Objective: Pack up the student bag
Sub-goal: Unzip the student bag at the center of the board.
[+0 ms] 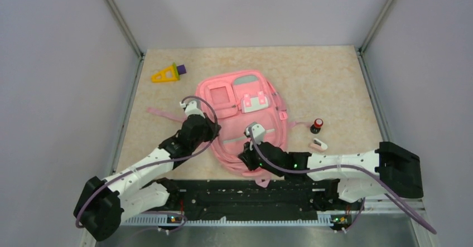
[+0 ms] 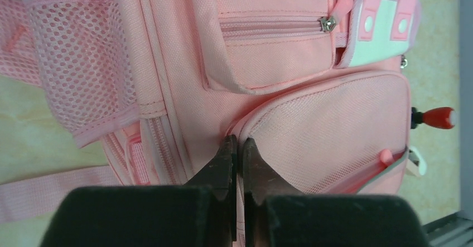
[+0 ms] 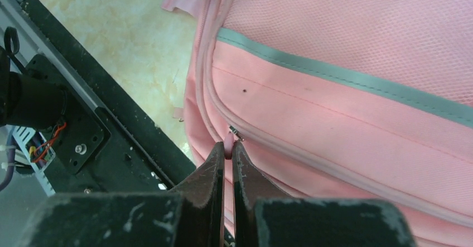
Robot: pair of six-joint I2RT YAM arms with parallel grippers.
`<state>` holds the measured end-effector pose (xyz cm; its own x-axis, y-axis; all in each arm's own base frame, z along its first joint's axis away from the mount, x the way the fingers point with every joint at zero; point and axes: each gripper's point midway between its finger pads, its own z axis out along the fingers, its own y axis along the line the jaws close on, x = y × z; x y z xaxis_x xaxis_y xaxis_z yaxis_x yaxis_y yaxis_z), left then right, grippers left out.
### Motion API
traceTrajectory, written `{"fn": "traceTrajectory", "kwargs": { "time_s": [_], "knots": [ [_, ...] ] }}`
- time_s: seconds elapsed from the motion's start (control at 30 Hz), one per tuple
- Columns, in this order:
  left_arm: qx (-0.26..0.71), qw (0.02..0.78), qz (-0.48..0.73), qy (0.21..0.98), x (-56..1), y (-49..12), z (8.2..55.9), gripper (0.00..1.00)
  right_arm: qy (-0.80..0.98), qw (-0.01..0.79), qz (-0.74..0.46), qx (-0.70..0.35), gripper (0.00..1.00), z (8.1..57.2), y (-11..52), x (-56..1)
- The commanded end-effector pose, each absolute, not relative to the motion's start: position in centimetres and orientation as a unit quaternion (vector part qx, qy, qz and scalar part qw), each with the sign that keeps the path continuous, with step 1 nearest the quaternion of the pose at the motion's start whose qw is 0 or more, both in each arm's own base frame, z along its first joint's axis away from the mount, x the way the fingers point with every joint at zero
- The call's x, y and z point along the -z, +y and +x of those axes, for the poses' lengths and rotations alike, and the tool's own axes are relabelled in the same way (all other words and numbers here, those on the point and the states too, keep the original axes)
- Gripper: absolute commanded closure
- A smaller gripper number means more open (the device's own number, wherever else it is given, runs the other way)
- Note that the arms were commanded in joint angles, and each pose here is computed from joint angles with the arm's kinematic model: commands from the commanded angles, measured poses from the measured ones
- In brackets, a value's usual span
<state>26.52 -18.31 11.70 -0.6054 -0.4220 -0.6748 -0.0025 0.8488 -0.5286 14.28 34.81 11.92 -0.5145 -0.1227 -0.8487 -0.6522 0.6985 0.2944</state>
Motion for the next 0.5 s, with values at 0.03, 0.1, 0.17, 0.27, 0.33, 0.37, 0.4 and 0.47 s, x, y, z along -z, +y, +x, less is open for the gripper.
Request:
{"fn": "traceTrajectory", "kwargs": {
  "time_s": [0.03,0.1,0.17,0.27,0.33,0.37,0.4,0.47],
  "knots": [
    [0.382,0.434,-0.171,0.798,-15.4,-22.1,25.7,1.00,0.774,0.488,-0.196,-0.353,1.00,13.0,36.9,-15.5],
    [0.389,0.441,-0.182,0.788,-16.0,-22.4,25.6,1.00,0.770,0.498,-0.197,-0.347,1.00,12.9,37.2,-15.2],
    [0.401,0.439,-0.183,0.783,-16.4,-22.9,25.3,1.00,0.764,0.509,-0.199,-0.343,1.00,13.0,37.6,-15.0],
    [0.413,0.429,-0.183,0.782,-16.5,-23.4,24.8,1.00,0.751,0.528,-0.207,-0.338,1.00,13.3,37.9,-15.5],
    [0.419,0.422,-0.184,0.783,-16.4,-23.5,24.3,1.00,0.739,0.544,-0.210,-0.337,1.00,13.6,37.9,-15.8],
    [0.422,0.419,-0.184,0.783,-16.3,-23.5,24.1,1.00,0.733,0.551,-0.214,-0.337,1.00,13.7,38.0,-16.1],
    [0.423,0.416,-0.186,0.783,-16.1,-23.4,23.8,1.00,0.729,0.556,-0.218,-0.334,1.00,13.7,38.1,-16.2],
    [0.427,0.411,-0.190,0.783,-15.9,-23.3,23.4,1.00,0.718,0.572,-0.227,-0.325,1.00,14.0,38.2,-16.5]
  ]
}}
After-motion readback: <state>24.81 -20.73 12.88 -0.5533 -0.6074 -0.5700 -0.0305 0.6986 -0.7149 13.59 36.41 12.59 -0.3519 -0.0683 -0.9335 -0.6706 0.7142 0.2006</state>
